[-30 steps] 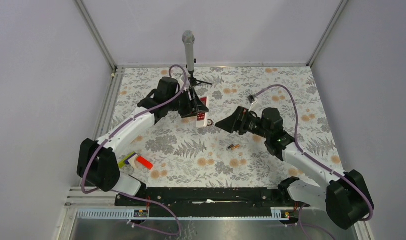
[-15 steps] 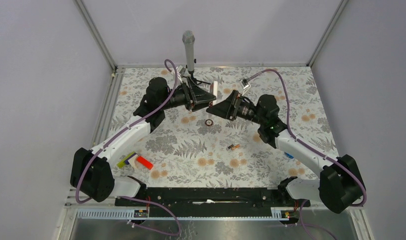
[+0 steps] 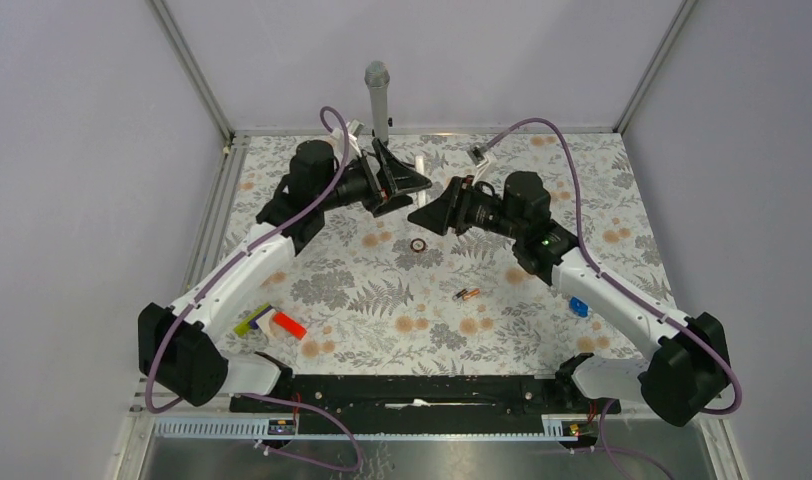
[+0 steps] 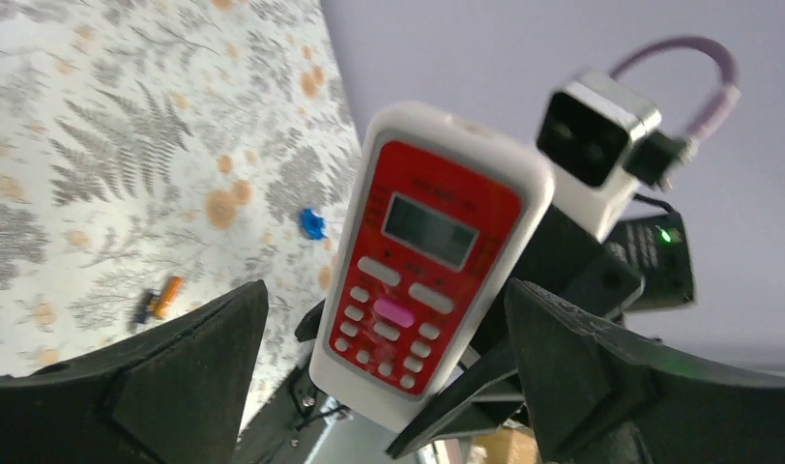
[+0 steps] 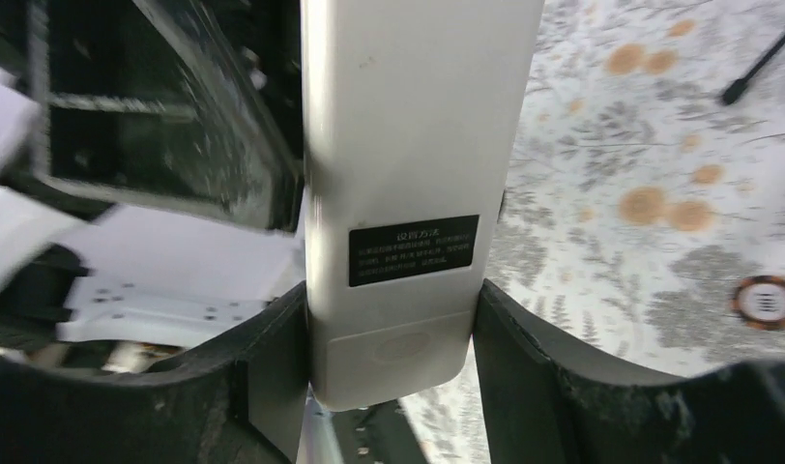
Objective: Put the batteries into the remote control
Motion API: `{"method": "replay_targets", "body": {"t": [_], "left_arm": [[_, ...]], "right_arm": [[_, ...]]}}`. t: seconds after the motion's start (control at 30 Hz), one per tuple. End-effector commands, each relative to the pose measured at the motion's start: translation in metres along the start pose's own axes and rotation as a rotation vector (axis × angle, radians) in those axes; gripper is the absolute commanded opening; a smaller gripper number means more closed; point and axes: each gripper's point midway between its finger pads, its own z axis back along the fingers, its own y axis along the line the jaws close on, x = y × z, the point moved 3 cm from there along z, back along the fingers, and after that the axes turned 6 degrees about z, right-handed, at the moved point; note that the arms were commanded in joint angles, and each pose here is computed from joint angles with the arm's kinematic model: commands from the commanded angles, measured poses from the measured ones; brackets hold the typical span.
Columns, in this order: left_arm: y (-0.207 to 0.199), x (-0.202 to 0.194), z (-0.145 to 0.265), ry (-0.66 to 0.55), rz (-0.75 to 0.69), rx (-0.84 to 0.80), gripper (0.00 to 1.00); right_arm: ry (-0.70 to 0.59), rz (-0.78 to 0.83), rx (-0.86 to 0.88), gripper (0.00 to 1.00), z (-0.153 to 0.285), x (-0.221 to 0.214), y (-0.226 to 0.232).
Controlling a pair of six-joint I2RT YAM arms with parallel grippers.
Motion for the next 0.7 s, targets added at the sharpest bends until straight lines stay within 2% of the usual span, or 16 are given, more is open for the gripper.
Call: {"method": "replay_targets", "body": {"t": [0.0,0.13,0.3,0.5,0.6,0.67], "left_arm": [[0.004,0.022,0.007,-0.090,-0.094,0.192,0.98],[0.010,0.026,0.000,-0.086,-0.043,0.223,0.95],[0.025,0.028,-0.007,-0.092,-0.015,0.319,0.74],[0.038,0.023,-0.017,-0.090,-0.011,0.376,0.54],[0.041,0.023,-0.021,-0.087,-0.009,0.378,0.46],[0.043,0.020,-0.025,-0.070,0.002,0.371,0.44]], "right_arm": [[0.060,0.335,-0.220,0.31,0.003,0.001,-0.023],[0.084,0.450,-0.288,0.33,0.002,-0.001,-0.032],[0.135,0.527,-0.392,0.33,-0.001,-0.005,-0.047],[0.177,0.581,-0.396,0.33,-0.009,-0.012,-0.050],[0.184,0.581,-0.396,0.33,-0.012,-0.015,-0.051],[0.176,0.569,-0.383,0.33,-0.015,-0.015,-0.050]]}}
